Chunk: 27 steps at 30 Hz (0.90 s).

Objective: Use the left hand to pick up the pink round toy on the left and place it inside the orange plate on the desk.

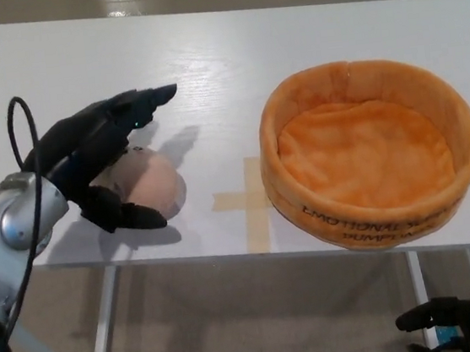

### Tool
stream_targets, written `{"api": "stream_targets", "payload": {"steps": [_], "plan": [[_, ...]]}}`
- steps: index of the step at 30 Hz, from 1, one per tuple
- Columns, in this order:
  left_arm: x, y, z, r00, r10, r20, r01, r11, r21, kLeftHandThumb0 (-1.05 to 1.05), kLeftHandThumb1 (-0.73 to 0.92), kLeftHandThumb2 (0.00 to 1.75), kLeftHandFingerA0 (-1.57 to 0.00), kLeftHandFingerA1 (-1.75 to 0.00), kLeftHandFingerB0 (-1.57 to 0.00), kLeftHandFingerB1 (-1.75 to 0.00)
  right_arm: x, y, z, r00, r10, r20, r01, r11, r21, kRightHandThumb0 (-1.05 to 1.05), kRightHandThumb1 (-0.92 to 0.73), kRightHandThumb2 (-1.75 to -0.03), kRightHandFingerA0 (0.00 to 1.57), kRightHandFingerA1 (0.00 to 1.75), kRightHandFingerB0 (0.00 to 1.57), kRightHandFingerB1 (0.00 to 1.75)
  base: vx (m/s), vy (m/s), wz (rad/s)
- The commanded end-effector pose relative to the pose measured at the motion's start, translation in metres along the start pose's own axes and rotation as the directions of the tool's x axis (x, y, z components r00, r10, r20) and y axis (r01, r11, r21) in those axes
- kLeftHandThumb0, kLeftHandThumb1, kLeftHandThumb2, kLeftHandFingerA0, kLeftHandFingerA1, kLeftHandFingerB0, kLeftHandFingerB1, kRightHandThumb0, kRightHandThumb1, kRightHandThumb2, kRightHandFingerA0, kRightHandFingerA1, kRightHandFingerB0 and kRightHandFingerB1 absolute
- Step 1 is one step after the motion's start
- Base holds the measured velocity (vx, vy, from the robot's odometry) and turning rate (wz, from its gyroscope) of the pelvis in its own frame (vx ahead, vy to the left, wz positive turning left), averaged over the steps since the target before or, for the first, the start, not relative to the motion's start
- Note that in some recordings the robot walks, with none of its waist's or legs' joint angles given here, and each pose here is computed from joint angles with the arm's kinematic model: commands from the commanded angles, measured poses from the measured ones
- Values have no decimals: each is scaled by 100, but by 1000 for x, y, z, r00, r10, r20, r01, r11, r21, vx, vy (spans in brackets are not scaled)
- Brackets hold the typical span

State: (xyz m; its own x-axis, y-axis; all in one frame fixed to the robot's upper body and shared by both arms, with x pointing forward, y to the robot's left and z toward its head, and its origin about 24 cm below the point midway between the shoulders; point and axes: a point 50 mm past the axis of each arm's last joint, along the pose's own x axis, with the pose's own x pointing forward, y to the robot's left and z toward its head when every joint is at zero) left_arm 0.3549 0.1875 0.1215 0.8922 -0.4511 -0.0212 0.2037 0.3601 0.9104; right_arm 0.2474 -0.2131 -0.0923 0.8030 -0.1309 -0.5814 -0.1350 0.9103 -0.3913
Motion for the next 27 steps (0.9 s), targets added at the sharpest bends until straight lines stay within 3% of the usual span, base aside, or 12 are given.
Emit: {"api": "stream_targets", "payload": {"steps": [1,9,10,12,13,14,15,16,17,19,22,27], "plan": [[1,-10,-7,999,-20,-48,23,997,70,-61,39,75,0,0,0,-8,-1,2,-5,1000,16,-23,-16,1000,1,-23,-44,-83,76,88,70,81,0,0,0],[0,-27,-14,994,-82,-74,87,995,54,-64,41,74,0,0,-2,-8,-1,2,-4,1000,17,-18,-17,1000,2,-22,-44,-83,84,95,72,83,0,0,0],[0,-31,-15,993,-92,-76,95,994,48,-57,38,76,-1,-20,-3,-22,-1,2,-4,1000,19,-12,-19,1000,-6,-23,-43,-84,85,95,72,83,0,0,0],[1,-31,-15,993,-93,-75,97,994,45,-57,38,76,-1,-20,-3,-22,-1,2,-3,1000,19,-9,-19,1000,-9,-23,-43,-84,85,95,72,83,0,0,0],[1,-32,-15,993,-95,-71,97,995,32,-43,59,61,-29,-34,-9,-22,-1,2,-3,1000,18,-9,-18,1000,-11,-24,-44,-83,78,90,71,82,0,0,0],[1,-34,-16,993,-96,-66,98,995,16,-43,59,61,-29,-34,-9,-22,-1,1,-3,1000,17,-10,-18,1000,-12,-24,-44,-83,78,90,71,82,0,0,0],[0,-34,-15,995,-91,-52,89,995,-34,-24,75,63,-78,-50,-39,-33,-1,1,-3,1000,17,-12,-17,1000,-11,-24,-44,-83,77,89,72,82,0,0,0],[0,-35,-15,996,-84,-41,81,993,-85,-22,84,65,-106,-58,-71,-45,-1,2,-3,1000,18,-15,-18,1000,-9,-23,-45,-83,78,90,70,81,0,0,0],[-1,-35,-15,996,-79,-34,75,990,-121,-22,84,65,-106,-58,-71,-45,-1,2,-3,1000,18,-16,-18,1000,-8,-23,-45,-83,78,90,70,81,0,0,0],[0,-35,-15,998,-54,-27,49,987,-150,-20,82,65,-111,-94,-87,-61,0,1,-3,1000,20,-17,-20,1000,-9,-25,-44,-83,79,91,70,81,0,0,0],[0,-34,-14,1000,-19,-13,16,988,-156,-21,83,65,-107,-110,-80,-78,0,1,-2,1000,20,-16,-20,1000,-11,-24,-45,-83,76,89,69,81,0,0,0],[1,-32,-14,1000,0,-10,-2,986,-167,-24,85,64,-103,-113,-77,-85,0,1,-2,1000,18,-17,-18,1000,-4,-23,-45,-83,81,93,70,81,0,0,0]]}}
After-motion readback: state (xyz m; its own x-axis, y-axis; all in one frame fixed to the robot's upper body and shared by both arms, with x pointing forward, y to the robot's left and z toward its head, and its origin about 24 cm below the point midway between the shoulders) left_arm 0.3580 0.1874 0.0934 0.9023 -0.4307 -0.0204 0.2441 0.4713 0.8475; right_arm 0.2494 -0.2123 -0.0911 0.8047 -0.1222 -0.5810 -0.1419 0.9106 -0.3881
